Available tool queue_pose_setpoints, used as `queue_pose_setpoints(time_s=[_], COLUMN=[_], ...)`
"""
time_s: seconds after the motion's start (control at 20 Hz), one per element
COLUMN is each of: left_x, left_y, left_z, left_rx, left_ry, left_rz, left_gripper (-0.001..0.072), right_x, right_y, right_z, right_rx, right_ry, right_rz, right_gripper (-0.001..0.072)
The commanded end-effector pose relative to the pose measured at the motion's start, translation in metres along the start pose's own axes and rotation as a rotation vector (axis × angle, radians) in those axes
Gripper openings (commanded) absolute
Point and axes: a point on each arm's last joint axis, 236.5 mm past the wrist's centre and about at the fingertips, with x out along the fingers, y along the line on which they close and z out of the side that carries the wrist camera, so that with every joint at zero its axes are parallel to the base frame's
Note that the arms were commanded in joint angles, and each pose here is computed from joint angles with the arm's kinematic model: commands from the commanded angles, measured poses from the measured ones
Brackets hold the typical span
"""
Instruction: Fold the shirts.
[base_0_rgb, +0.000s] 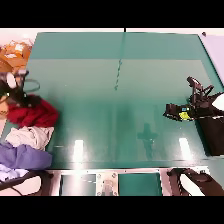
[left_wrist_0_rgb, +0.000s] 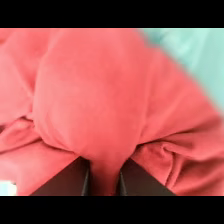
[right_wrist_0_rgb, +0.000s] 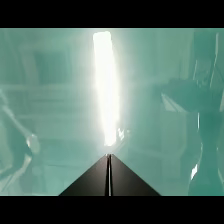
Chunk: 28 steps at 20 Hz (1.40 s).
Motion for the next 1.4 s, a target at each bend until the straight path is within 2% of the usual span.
queue_pose_setpoints(time_s=[0.0, 0.15, 0.2, 0.3, 0.4, 0.45, 0.5, 0.55, 0.65, 0.75, 0.8, 0.9, 1.0, 1.15, 1.35], left_x=[-0.127, -0.224, -0.239, -0.242, -0.218, -0.200, -0.178, -0.159, -0.132, -0.117, -0.108, -0.086, -0.058, -0.019, 0.012], left_y=[-0.092, -0.210, -0.247, -0.312, -0.362, -0.379, -0.389, -0.390, -0.368, -0.331, -0.313, -0.289, -0.289, -0.317, -0.334], left_z=[0.046, 0.046, 0.036, 0.010, -0.018, -0.030, -0.039, -0.046, -0.050, -0.048, -0.051, -0.070, -0.091, -0.088, -0.039], left_rx=[0.140, 0.321, 0.381, 0.470, 0.525, 0.542, 0.543, 0.520, 0.508, 0.468, 0.446, 0.425, 0.385, 0.243, 0.075], left_ry=[-0.251, -0.459, -0.489, -0.481, -0.401, -0.348, -0.281, -0.207, -0.096, -0.006, 0.050, 0.167, 0.228, 0.143, -0.053], left_rz=[-0.185, -0.441, -0.517, -0.645, -0.715, -0.730, -0.726, -0.708, -0.647, -0.588, -0.562, -0.522, -0.521, -0.612, -0.638], left_gripper=[0.0025, 0.0025, 0.0025, 0.0027, 0.0030, 0.0173, 0.0602, 0.0712, 0.0707, 0.0707, 0.0706, 0.0706, 0.0706, 0.0707, 0.0689], right_x=[0.000, 0.001, 0.001, 0.001, 0.001, 0.001, 0.000, -0.001, -0.006, -0.008, -0.006, 0.004, 0.021, 0.058, 0.110], right_y=[0.001, 0.003, 0.003, 0.003, 0.003, 0.002, 0.002, 0.002, -0.004, -0.021, -0.032, -0.061, -0.075, -0.068, -0.050], right_z=[0.014, 0.023, 0.025, 0.031, 0.032, 0.031, 0.031, 0.030, 0.029, 0.035, 0.037, 0.042, 0.052, 0.076, 0.100], right_rx=[0.000, 0.006, 0.007, 0.007, 0.004, 0.003, -0.001, -0.022, -0.032, 0.019, 0.036, 0.130, 0.206, 0.284, 0.249], right_ry=[-0.061, -0.091, -0.099, -0.125, -0.126, -0.124, -0.120, -0.114, -0.100, -0.107, -0.102, -0.078, -0.058, -0.047, 0.014], right_rz=[0.006, 0.013, 0.014, 0.016, 0.014, 0.012, 0.008, 0.006, -0.003, -0.022, -0.032, -0.056, 0.004, 0.159, 0.223], right_gripper=[0.0099, 0.0090, 0.0020, 0.0023, 0.0022, 0.0046, 0.0193, 0.0244, 0.0246, 0.0367, 0.0389, 0.0391, 0.0390, 0.0391, 0.0390])
